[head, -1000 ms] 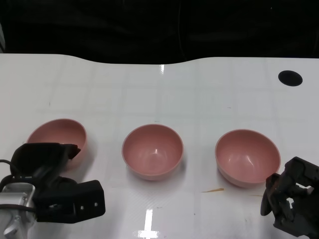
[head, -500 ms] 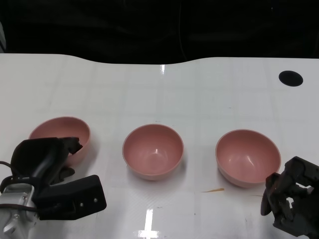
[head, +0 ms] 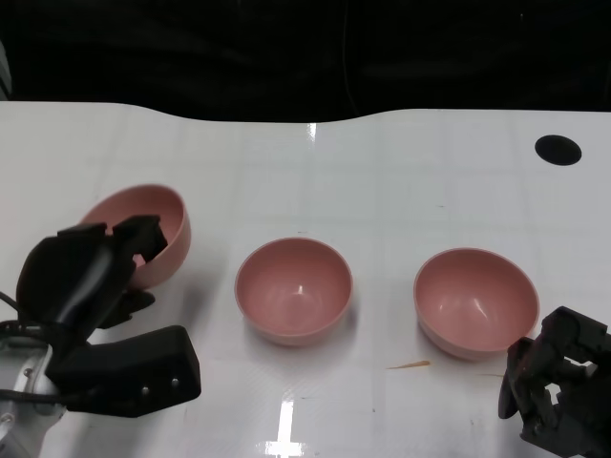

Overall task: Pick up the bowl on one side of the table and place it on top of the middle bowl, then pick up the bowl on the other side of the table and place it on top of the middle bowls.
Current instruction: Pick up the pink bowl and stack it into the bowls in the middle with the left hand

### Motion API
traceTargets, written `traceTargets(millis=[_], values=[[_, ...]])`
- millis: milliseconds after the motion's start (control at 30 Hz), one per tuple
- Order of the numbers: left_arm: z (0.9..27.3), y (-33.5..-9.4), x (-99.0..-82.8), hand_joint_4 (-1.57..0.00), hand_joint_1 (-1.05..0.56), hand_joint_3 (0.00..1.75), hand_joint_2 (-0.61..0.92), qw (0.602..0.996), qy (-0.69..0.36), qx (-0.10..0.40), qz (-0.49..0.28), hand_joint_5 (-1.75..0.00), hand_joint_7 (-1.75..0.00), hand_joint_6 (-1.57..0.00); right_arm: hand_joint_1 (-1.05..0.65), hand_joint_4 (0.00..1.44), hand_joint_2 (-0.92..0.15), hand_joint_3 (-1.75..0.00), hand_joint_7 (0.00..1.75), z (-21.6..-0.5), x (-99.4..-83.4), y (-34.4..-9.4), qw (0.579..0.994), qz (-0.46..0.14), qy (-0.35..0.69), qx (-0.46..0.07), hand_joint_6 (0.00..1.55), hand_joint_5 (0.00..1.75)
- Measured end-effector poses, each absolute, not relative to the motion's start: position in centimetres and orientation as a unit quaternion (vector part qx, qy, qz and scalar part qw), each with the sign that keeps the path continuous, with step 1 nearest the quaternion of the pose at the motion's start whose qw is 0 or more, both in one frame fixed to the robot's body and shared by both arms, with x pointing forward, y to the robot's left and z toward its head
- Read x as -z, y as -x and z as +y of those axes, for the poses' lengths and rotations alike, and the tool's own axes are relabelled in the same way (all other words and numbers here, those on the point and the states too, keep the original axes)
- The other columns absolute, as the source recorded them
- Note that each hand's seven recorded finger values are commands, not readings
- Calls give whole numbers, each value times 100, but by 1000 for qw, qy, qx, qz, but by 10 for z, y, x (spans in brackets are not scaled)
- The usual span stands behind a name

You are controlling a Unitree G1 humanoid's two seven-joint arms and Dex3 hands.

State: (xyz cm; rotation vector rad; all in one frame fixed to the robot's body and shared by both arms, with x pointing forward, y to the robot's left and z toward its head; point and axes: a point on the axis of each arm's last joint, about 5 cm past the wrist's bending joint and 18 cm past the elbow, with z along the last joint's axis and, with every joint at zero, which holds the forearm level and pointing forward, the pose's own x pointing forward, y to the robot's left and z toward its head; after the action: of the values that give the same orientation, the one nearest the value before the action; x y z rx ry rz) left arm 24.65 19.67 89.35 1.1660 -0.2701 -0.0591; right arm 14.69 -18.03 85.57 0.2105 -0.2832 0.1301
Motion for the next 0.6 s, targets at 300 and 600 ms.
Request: traceTargets(millis=[300, 600], values=[[196, -241, -958, -77, 4, 25, 89, 805, -564, 44, -180, -175, -166, -67, -3, 90, -62, -107, 144, -180, -855, -147, 983, -139, -104, -64, 85, 172], [186, -229, -1001, -79, 3, 59, 67, 789, -565, 109, -216, -175, -157, -74, -7, 90, -61, -107, 142, -180, -855, -146, 982, -141, -103, -67, 86, 170]])
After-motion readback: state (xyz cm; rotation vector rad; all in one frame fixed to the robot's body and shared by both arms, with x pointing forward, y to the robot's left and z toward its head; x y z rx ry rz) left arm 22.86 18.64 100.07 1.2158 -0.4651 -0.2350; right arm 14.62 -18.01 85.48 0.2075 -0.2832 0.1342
